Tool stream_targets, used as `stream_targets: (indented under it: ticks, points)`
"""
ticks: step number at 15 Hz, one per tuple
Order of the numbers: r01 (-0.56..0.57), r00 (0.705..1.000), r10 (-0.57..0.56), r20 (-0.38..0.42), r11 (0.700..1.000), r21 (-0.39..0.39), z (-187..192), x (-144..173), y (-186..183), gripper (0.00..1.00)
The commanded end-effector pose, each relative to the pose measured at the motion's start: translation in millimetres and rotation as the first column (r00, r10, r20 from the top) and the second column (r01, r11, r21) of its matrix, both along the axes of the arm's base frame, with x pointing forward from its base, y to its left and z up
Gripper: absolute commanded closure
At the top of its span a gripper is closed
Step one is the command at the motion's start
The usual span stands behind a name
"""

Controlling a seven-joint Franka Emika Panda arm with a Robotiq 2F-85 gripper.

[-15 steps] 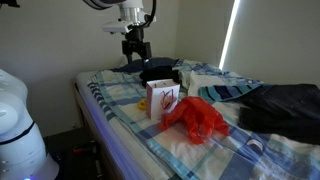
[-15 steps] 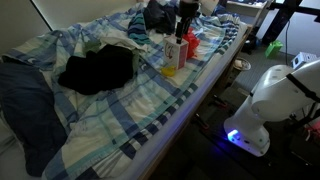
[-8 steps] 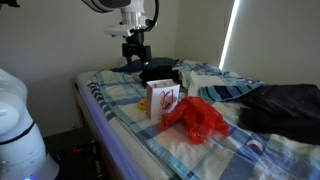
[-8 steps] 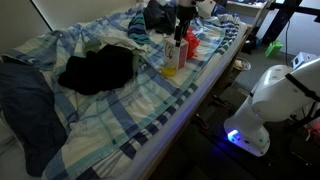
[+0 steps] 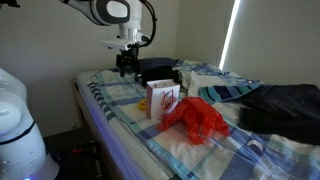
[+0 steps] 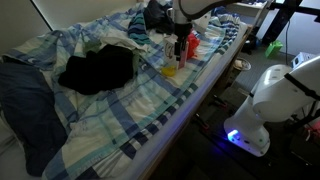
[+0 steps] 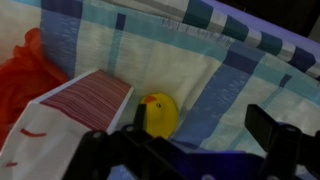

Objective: Pick up the rubber duck and put it in the gift bag

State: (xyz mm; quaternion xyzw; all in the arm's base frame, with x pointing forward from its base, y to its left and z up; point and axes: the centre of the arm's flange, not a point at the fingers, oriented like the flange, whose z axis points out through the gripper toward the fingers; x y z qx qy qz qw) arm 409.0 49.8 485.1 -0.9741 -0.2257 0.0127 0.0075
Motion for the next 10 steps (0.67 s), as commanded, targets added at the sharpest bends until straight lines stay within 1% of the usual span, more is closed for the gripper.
stream_targets:
  ticks: [1,5,10]
  points:
    - [-0.039,0.999,0.039,-0.023,0.999,-0.008,-26.2,-4.7,1.8,0.00]
    - [-0.028,0.999,0.027,-0.018,0.998,-0.050,-46.6,-5.7,-4.3,0.00]
    - [-0.049,0.999,0.050,0.022,0.997,-0.060,-54.4,-1.1,-5.1,0.00]
